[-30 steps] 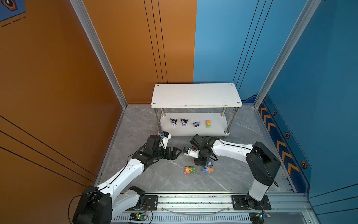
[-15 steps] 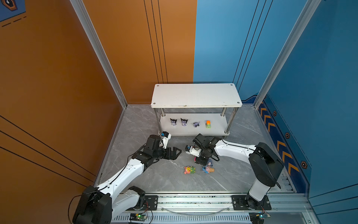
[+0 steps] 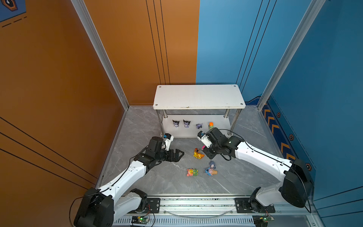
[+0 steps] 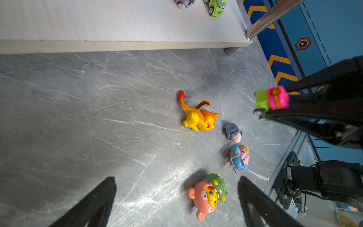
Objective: Organize plastic toys on shelves
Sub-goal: Place the plastic toy on the shelf.
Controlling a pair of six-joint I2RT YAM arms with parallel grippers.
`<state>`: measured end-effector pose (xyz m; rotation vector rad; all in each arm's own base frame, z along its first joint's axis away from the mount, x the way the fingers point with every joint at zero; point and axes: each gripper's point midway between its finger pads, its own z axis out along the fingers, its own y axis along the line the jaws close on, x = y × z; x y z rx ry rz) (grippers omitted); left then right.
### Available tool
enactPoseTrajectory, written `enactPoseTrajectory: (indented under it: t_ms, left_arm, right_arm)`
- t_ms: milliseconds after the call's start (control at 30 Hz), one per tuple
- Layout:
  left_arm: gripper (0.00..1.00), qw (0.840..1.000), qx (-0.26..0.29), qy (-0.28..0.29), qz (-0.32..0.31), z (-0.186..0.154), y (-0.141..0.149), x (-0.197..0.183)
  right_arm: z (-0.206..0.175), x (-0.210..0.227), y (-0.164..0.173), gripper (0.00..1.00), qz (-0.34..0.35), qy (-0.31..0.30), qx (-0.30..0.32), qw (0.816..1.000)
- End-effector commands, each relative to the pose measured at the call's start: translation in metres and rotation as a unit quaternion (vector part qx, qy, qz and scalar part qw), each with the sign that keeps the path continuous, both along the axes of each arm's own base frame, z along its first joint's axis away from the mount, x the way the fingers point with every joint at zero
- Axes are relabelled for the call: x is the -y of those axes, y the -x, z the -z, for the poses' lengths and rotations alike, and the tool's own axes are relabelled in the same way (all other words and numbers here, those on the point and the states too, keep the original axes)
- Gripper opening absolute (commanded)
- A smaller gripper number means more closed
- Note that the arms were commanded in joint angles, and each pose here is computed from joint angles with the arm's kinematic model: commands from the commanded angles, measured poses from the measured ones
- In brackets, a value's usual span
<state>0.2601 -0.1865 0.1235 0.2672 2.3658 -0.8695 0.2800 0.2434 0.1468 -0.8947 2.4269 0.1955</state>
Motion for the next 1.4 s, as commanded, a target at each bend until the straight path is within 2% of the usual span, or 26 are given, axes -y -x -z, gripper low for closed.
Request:
enactPoseTrajectory:
  t_ms: [0, 100, 267, 433, 933, 1367]
  left_arm:
    - [0.98, 1.000, 0.002, 0.015, 0.002, -0.005, -0.003, 0.002]
    - [0.98, 1.000, 0.001, 0.016, 0.003, -0.005, -0.002, 0.002]
    - [0.98, 1.000, 0.006, 0.017, -0.001, -0.007, 0.000, 0.000]
    - [0.98, 1.000, 0.004, 0.020, 0.002, -0.005, 0.000, 0.001]
    - [0.98, 1.000, 0.003, 0.018, 0.002, -0.005, -0.002, 0.001]
    - [0.98, 1.000, 0.001, 0.018, 0.001, -0.003, -0.002, 0.001]
  right_arm:
    - [-0.015, 0.027, -0.023, 0.25, 0.123, 0.015, 0.029, 0.992]
    - [-0.018, 0.035, -0.038, 0.25, 0.164, 0.012, 0.035, 0.986]
    - [-0.012, 0.072, -0.067, 0.26, 0.245, 0.016, 0.034, 0.969]
    - [-0.012, 0.094, -0.087, 0.27, 0.285, 0.006, 0.043, 0.957]
    - [0.009, 0.105, -0.116, 0.27, 0.331, -0.030, 0.047, 0.942]
    - [0.024, 0.111, -0.134, 0.27, 0.349, -0.047, 0.032, 0.935]
